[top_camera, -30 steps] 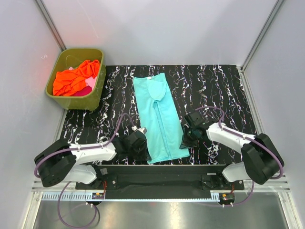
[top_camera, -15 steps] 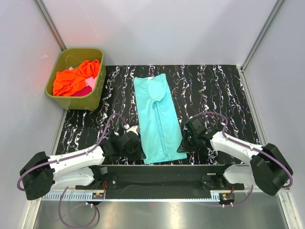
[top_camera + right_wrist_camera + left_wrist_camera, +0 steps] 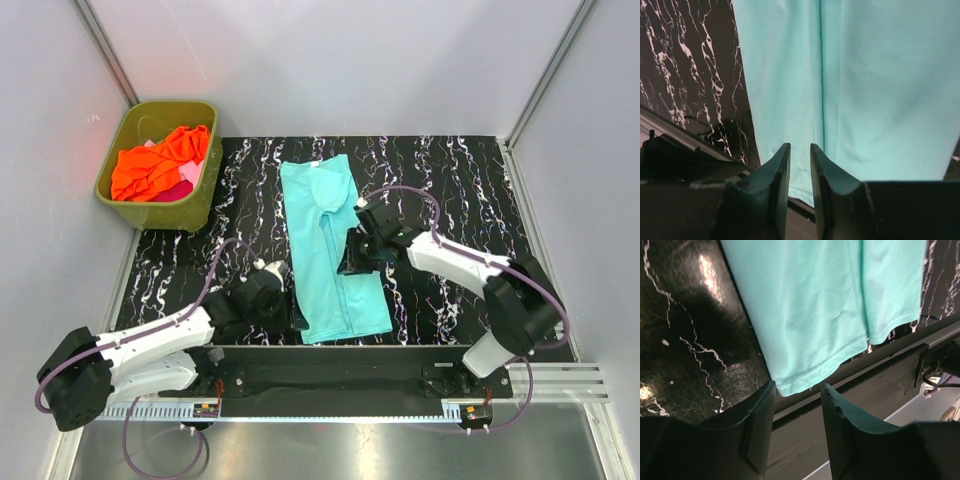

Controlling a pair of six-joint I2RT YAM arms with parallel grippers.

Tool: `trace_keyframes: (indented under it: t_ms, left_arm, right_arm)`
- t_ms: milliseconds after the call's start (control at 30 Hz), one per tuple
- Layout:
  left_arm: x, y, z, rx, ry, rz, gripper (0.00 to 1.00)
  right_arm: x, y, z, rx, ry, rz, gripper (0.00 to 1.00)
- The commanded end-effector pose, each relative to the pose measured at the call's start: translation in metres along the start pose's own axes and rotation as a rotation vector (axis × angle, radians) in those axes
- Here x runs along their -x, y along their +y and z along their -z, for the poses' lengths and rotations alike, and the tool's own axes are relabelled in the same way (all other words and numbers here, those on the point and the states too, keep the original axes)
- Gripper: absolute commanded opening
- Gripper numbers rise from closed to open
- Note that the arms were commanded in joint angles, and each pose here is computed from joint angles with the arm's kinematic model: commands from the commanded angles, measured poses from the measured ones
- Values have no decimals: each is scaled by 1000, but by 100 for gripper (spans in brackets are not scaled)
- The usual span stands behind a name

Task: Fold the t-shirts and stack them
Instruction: Fold the tshirt

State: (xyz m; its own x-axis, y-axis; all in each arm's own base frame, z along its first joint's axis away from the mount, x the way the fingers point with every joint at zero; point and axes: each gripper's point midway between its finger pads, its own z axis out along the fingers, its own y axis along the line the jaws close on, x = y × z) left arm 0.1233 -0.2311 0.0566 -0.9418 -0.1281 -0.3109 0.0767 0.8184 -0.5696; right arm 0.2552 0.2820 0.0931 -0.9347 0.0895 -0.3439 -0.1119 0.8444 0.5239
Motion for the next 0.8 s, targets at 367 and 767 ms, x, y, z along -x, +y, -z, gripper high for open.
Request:
trace_keyframes:
  t_ms: [367,767]
  left_arm:
    - [-26,18,-15,-25,69,45,51]
    - [-31,24,-20,-2,94,37,46]
  right_arm:
    - [-49,-1,-54,32,173,86,30]
    - [-65,-23,-60,-54,163,62,24]
